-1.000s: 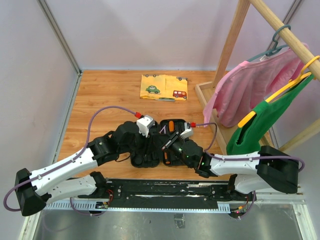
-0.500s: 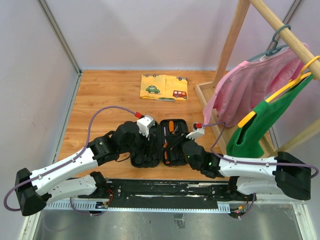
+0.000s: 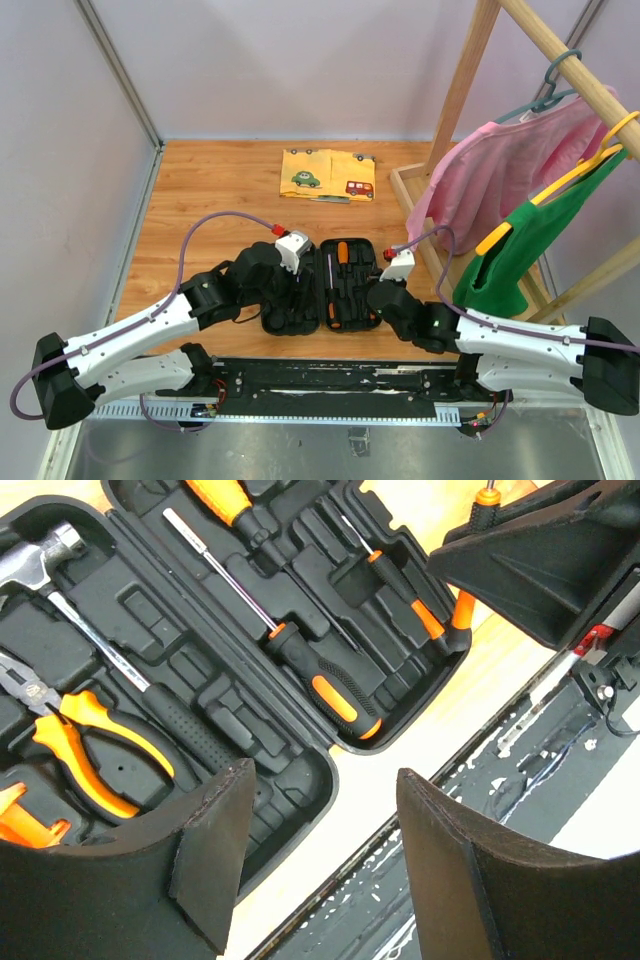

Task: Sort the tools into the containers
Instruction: Pick up the screwdriver from the center of the board, then place the screwdriver in the storage box.

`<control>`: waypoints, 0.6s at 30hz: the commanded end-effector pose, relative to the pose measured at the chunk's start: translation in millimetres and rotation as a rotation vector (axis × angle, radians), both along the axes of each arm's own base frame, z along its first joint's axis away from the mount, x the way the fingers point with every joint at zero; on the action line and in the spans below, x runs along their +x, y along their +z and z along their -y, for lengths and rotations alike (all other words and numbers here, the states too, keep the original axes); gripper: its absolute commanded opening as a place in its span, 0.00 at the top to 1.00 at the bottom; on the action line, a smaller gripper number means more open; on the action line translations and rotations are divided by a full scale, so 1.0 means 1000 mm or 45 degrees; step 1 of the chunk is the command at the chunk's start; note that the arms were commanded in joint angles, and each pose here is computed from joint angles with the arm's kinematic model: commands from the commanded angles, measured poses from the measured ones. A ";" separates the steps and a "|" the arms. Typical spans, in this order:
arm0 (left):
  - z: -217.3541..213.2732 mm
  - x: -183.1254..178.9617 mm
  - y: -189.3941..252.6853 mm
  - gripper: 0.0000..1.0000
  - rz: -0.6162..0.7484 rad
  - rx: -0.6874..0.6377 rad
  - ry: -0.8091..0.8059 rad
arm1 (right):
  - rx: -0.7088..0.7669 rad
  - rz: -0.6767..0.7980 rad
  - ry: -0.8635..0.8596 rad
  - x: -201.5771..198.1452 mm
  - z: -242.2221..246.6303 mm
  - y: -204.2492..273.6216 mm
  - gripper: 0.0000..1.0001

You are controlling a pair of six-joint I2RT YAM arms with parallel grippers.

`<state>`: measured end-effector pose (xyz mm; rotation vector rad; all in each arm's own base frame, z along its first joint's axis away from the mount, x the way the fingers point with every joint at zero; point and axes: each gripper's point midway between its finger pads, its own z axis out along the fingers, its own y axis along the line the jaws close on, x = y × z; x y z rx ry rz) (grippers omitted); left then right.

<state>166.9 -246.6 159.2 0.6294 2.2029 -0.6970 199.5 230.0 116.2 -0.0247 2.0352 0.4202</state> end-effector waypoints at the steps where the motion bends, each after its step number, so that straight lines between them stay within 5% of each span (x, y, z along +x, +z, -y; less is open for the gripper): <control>1: -0.004 0.010 0.013 0.37 0.045 -0.011 0.062 | -0.196 -0.117 0.101 -0.006 0.015 -0.009 0.97; 18: -0.032 0.031 0.032 0.33 0.151 -0.027 0.288 | -0.177 -0.288 0.248 0.004 -0.018 -0.021 0.94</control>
